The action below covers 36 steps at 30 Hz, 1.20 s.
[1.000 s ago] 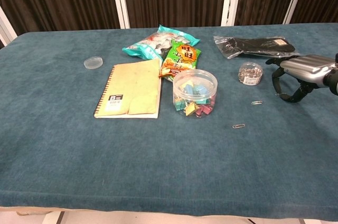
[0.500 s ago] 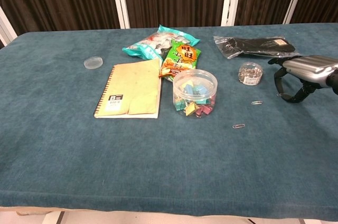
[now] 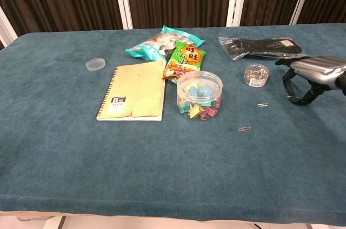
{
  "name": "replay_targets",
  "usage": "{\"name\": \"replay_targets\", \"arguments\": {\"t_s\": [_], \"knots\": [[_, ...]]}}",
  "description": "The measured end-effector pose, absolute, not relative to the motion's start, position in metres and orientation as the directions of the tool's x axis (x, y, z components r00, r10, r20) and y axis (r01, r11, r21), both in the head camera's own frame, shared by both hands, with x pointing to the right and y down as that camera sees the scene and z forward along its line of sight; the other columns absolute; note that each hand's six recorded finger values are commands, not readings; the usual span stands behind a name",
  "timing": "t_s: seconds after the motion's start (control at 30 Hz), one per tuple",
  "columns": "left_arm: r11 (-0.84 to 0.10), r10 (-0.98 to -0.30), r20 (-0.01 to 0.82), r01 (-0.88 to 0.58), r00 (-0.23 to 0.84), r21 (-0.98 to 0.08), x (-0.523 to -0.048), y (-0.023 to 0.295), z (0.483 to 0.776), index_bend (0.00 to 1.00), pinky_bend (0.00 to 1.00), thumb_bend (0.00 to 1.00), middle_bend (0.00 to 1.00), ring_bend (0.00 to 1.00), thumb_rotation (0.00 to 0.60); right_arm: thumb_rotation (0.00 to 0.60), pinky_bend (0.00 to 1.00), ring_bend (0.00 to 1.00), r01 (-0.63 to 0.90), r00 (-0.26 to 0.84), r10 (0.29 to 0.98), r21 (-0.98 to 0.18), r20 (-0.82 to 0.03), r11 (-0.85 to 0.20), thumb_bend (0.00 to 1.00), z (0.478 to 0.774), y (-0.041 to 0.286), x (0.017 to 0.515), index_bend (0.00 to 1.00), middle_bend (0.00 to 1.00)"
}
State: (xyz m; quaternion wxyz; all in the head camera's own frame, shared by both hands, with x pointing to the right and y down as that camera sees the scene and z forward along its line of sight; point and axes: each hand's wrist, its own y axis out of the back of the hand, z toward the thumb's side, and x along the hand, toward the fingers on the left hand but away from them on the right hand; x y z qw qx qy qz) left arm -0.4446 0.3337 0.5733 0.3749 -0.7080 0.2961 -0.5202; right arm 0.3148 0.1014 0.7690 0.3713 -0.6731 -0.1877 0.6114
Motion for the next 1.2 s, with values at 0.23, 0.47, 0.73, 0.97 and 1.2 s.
{"name": "replay_targets", "arguments": {"t_s": [0.23,0.47,0.73,0.97,1.2], "knots": [[-0.546,-0.808,0.517,-0.028,0.284,-0.838,-0.444,0.333,0.574,0.0,0.0,0.37,0.0,0.0,0.6,0.6,0.0,0.0,-0.163,0.195,0.729,-0.754,-0.657,-0.636,0.31,0.759,0.093,0.311,0.64,0.0],[-0.546,-0.806,0.517,-0.026,0.288,-0.837,-0.442,0.332,0.575,0.0,0.0,0.37,0.0,0.0,0.6,0.6,0.0,0.0,-0.088,0.2,0.772,-0.796,-0.603,-0.599,0.31,0.739,0.067,0.301,0.63,0.0],[-0.547,-0.807,0.519,-0.025,0.282,-0.837,-0.443,0.33,0.576,0.0,0.0,0.37,0.0,0.0,0.6,0.6,0.0,0.0,-0.052,0.163,0.794,-0.809,-0.586,-0.586,0.31,0.735,0.036,0.282,0.59,0.0],[-0.549,-0.807,0.522,-0.026,0.276,-0.835,-0.445,0.329,0.576,0.0,0.0,0.37,0.0,0.0,0.6,0.6,0.0,0.0,-0.051,0.141,0.776,-0.787,-0.615,-0.615,0.31,0.752,0.035,0.266,0.51,0.0],[-0.544,-0.813,0.517,-0.031,0.269,-0.839,-0.447,0.33,0.574,0.0,0.0,0.37,0.0,0.0,0.6,0.6,0.0,0.0,-0.045,0.152,0.769,-0.782,-0.621,-0.622,0.31,0.756,0.037,0.262,0.47,0.0]]}}
